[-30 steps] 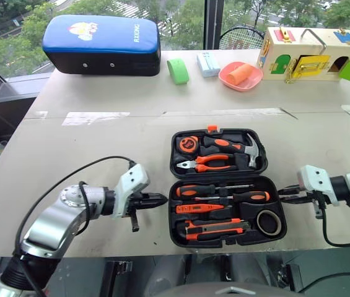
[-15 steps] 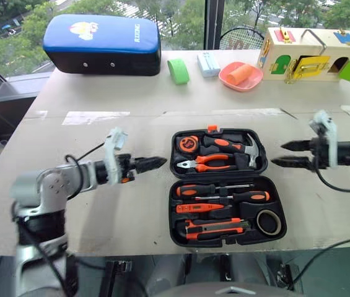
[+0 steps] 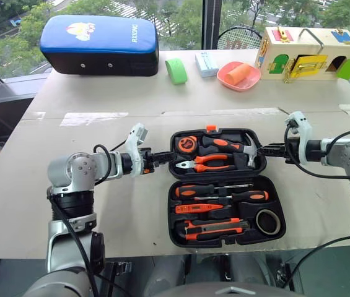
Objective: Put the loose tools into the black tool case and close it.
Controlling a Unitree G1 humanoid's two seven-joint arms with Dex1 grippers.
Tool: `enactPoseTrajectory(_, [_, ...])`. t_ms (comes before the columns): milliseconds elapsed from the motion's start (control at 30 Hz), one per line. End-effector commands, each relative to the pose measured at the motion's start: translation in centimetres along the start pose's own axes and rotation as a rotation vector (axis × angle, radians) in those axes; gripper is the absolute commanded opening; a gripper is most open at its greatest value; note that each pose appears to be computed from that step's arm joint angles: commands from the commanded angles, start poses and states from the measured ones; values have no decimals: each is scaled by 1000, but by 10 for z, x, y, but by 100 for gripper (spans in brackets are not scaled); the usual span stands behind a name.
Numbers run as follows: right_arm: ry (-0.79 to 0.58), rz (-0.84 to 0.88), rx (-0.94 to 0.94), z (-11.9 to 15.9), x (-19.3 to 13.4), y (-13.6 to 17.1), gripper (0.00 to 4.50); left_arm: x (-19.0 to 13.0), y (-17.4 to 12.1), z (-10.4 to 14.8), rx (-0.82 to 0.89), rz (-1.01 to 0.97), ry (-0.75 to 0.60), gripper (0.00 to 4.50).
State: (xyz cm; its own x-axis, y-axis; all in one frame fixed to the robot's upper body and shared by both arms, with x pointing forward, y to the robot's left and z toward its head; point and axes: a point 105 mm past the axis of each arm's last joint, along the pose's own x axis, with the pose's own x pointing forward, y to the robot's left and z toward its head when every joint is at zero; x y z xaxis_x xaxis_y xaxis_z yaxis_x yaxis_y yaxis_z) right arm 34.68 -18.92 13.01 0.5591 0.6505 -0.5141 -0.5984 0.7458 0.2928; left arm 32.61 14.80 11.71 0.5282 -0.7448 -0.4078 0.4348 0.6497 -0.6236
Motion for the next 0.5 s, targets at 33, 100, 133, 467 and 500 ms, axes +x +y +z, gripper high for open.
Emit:
enactPoseTrajectory(33, [16, -17, -71, -5, 1, 2, 0, 1, -4, 0, 22, -16, -7, 8])
enactPoseTrajectory(100, [13, -5, -85, -6, 2, 5, 0, 1, -5, 0, 27, -19, -12, 8])
enactPoseTrajectory(133, [10, 2, -100, -6, 2, 7, 0, 1, -6, -1, 31, -24, -16, 8])
enactPoseTrajectory(467, [-269, -37, -392, 42, -6, 22, 0, -5, -35, 7, 432, -83, -134, 8])
enactPoseTrajectory(500, [-327, -43, -431, 50, -10, 26, 0, -6, -33, 11, 502, -55, -175, 8])
